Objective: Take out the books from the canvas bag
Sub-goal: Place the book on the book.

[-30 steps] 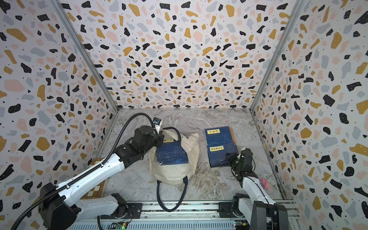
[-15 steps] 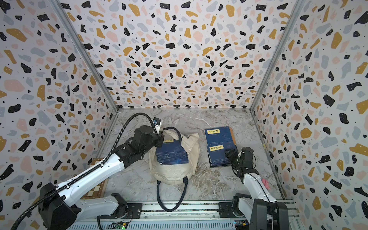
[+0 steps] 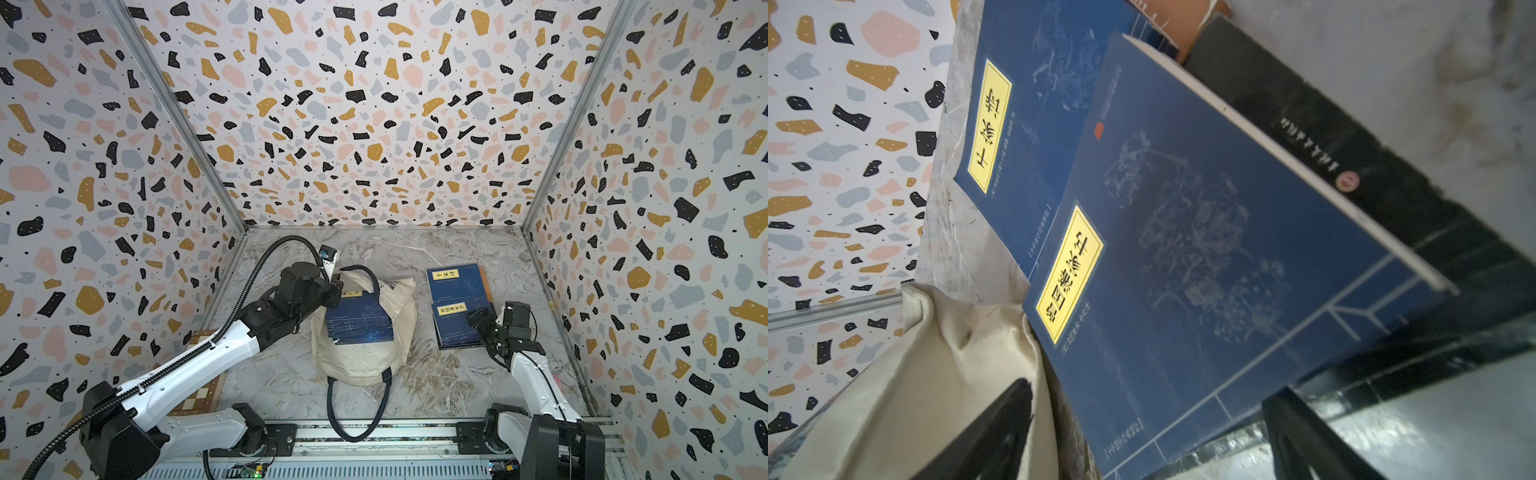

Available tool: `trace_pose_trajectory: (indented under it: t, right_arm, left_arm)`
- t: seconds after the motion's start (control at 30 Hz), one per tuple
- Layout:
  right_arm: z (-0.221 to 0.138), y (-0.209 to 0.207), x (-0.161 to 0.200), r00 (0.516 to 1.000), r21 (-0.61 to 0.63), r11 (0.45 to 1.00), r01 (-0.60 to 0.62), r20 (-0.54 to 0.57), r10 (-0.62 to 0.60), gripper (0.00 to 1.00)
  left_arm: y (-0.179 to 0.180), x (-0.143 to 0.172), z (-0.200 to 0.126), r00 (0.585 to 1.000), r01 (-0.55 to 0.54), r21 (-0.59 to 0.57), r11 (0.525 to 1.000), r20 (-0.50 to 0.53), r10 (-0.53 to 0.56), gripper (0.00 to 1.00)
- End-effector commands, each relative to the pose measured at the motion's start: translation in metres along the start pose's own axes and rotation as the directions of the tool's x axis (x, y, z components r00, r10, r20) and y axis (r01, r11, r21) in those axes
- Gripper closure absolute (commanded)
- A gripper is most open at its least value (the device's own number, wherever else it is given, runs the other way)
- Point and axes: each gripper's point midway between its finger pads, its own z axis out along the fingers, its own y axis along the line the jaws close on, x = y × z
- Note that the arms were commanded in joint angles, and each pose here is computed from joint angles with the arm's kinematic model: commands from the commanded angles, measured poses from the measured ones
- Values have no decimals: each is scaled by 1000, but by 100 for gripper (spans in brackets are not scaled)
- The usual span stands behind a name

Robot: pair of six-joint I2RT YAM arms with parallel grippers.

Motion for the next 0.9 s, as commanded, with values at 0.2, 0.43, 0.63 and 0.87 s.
trace_pose_trajectory:
  t: [0.2, 0.43, 0.63, 0.87]
  right_arm:
    - [-25, 20, -3, 996, -9, 996, 93, 5, -93, 11]
    - [-61, 108, 34, 948, -227, 921, 318, 89, -305, 10]
    - [-78, 164, 122, 887, -335, 830, 446, 43, -460, 9]
    - [-105, 199, 227, 811, -454, 711, 537, 49, -582, 13]
  left_arm:
    - [-1, 0, 3, 1000, 13, 8, 1000, -15, -13, 100]
    - [-3, -1, 6, 1000, 13, 14, 1000, -17, -12, 100]
    - [-4, -1, 7, 1000, 9, 23, 1000, -12, -9, 100]
    - [-6, -2, 7, 1000, 11, 37, 999, -5, -11, 100]
